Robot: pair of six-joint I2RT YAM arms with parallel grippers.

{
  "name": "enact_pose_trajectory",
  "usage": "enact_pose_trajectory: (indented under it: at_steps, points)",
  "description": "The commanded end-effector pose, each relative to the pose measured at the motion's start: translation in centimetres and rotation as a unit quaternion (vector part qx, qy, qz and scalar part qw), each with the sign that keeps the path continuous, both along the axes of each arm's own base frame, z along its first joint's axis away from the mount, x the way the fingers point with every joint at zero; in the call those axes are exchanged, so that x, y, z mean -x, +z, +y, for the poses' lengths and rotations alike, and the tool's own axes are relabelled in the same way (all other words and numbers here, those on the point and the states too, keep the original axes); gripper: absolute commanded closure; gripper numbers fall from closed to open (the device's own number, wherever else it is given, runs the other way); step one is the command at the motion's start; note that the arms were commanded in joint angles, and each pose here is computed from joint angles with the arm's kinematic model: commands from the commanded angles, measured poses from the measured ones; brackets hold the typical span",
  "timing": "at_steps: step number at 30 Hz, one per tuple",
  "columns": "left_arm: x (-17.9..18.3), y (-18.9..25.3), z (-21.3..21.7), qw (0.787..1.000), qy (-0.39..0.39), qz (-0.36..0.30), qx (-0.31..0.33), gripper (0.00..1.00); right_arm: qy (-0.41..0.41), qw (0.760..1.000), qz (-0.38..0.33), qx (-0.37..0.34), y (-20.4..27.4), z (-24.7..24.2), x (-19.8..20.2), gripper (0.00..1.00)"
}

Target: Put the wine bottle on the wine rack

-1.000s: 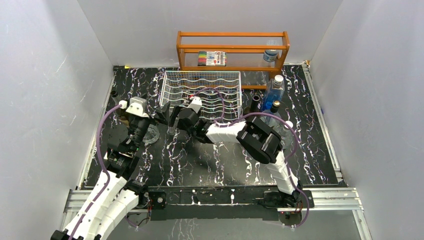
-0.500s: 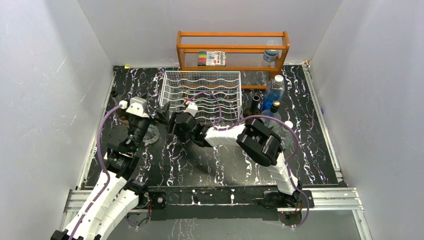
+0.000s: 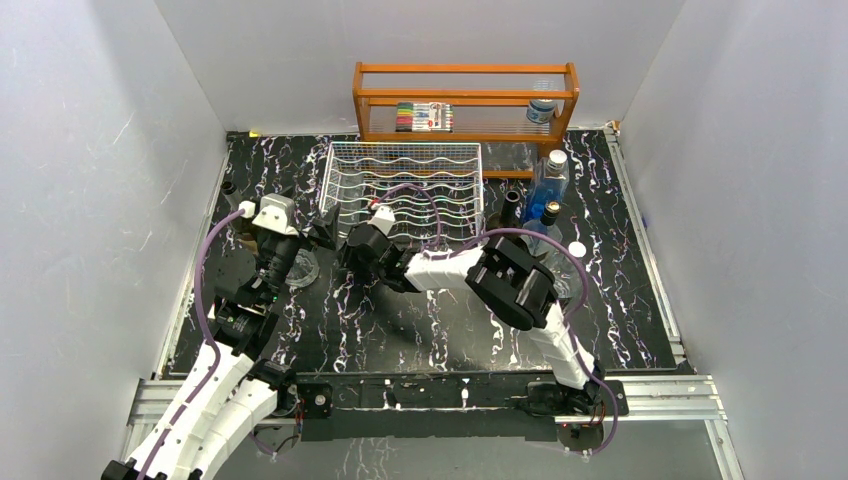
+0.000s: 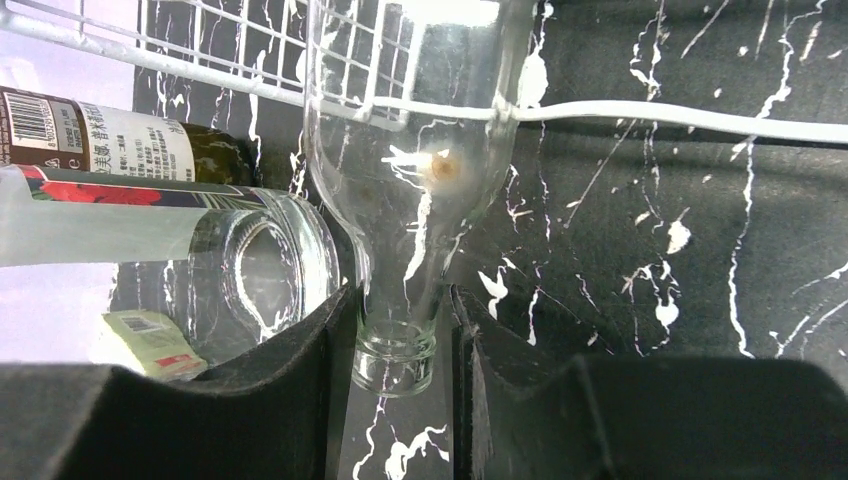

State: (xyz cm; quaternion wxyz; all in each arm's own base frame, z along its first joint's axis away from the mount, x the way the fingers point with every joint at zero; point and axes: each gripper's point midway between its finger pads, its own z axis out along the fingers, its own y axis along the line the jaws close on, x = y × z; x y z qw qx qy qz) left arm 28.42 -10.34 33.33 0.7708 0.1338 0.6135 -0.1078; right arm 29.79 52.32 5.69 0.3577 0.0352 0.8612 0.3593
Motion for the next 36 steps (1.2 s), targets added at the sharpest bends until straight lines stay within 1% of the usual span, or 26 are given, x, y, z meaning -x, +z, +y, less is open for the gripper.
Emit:
enact_pose_trajectory:
  at_steps: [1, 3, 12, 17, 22, 25, 27, 32, 36]
  points:
    - [0.4, 1.7, 0.2, 1.000, -0.002, -0.027, 0.005, 0.02, -0.010, 0.999, -0.036, -0.016, 2.3, 1.2, -1.5, 0.69]
    - [0.4, 1.7, 0.2, 1.000, -0.002, -0.027, 0.004, 0.02, -0.012, 0.999, -0.043, -0.010, 2.3, 1.2, -1.9, 0.71]
    - [0.4, 1.6, 0.2, 1.000, -0.002, -0.027, 0.002, 0.02, -0.020, 0.998, -0.051, -0.008, 3.0, 0.7, -3.4, 0.76]
    - [0.4, 1.6, 0.2, 1.000, -0.002, -0.027, 0.001, 0.02, -0.019, 0.999, -0.048, -0.008, 3.4, 0.3, -3.8, 0.76]
    - [0.4, 1.7, 0.2, 1.000, -0.003, -0.029, 0.002, 0.02, -0.020, 0.998, -0.052, -0.009, 3.8, 0.2, -4.2, 0.74]
    - [0.4, 1.7, 0.2, 1.000, -0.003, -0.028, 0.003, 0.02, -0.004, 0.998, -0.064, -0.016, 4.4, 0.6, -4.2, 0.68]
    - [0.4, 1.7, 0.3, 1.000, 0.000, -0.022, 0.010, 0.02, 0.001, 0.997, -0.070, -0.014, 4.9, 0.7, -4.2, 0.59]
    - [0.1, 1.8, 0.5, 1.000, 0.009, 0.002, 0.017, 0.02, 0.007, 0.997, -0.079, -0.024, 6.5, 0.9, -4.2, 0.50]
    - [0.1, 2.1, 1.1, 0.999, 0.024, 0.003, 0.025, 0.02, 0.012, 0.996, -0.068, -0.049, 7.5, 1.0, -3.9, 0.33]
